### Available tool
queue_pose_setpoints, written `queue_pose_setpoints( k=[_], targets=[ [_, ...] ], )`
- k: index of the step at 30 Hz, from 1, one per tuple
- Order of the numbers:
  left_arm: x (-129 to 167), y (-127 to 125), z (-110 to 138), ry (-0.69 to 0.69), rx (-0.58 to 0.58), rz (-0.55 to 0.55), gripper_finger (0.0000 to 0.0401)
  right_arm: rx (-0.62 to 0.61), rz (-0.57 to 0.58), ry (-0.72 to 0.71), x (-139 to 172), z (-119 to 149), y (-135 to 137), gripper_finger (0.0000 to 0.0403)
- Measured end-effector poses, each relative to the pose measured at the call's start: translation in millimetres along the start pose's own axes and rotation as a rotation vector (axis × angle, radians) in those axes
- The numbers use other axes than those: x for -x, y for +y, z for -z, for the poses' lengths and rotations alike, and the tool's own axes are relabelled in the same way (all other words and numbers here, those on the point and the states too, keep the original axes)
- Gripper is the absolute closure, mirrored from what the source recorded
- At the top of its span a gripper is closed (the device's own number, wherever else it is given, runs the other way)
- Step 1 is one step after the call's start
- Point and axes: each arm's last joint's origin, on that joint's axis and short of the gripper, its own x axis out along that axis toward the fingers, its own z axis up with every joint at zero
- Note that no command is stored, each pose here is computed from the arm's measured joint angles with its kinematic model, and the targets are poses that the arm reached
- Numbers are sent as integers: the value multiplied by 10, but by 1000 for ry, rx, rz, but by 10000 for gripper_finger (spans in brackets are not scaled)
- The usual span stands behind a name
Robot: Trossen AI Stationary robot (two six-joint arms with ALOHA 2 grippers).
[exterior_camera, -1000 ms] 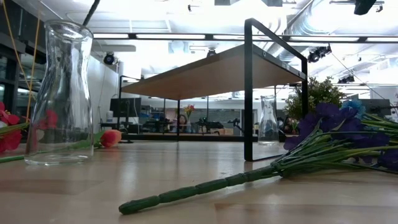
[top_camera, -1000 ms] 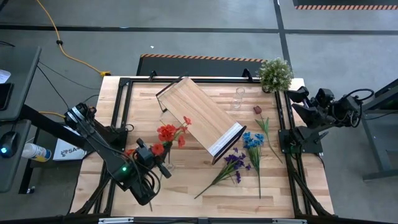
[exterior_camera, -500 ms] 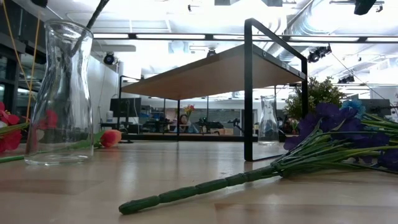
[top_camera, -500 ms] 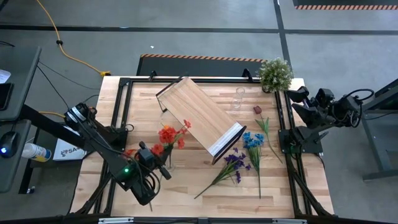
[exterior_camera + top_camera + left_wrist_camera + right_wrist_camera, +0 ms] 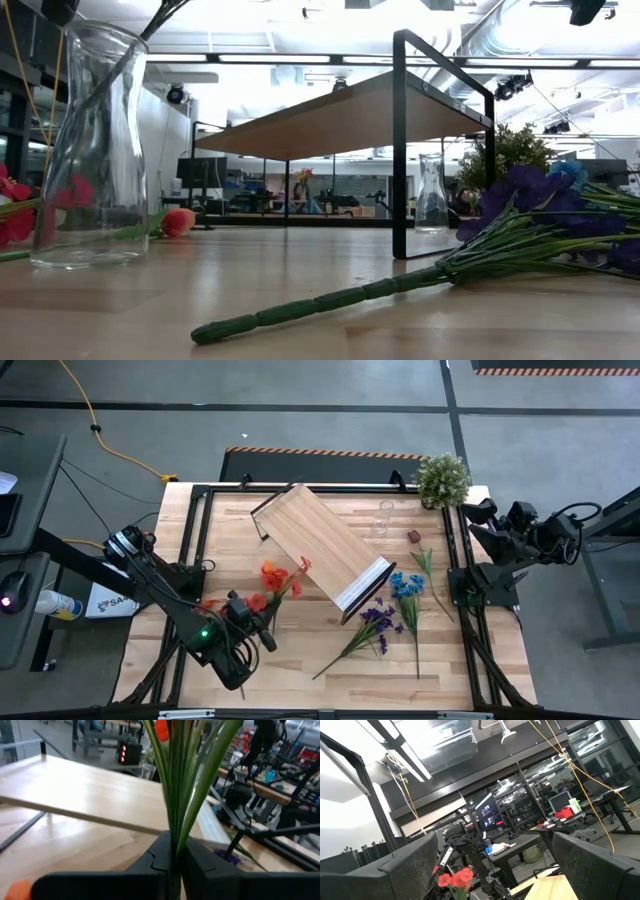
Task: Pick and place flowers into a vace then onto a shelf
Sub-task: Put the top orange flowers into the bottom transparent vase
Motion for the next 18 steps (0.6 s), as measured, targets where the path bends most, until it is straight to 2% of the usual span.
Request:
queue_pose_setpoints(
  k=[18],
  targets=[
    [2, -1, 21, 72, -1, 6, 341, -7, 1, 0, 0, 1, 0, 22]
  ],
)
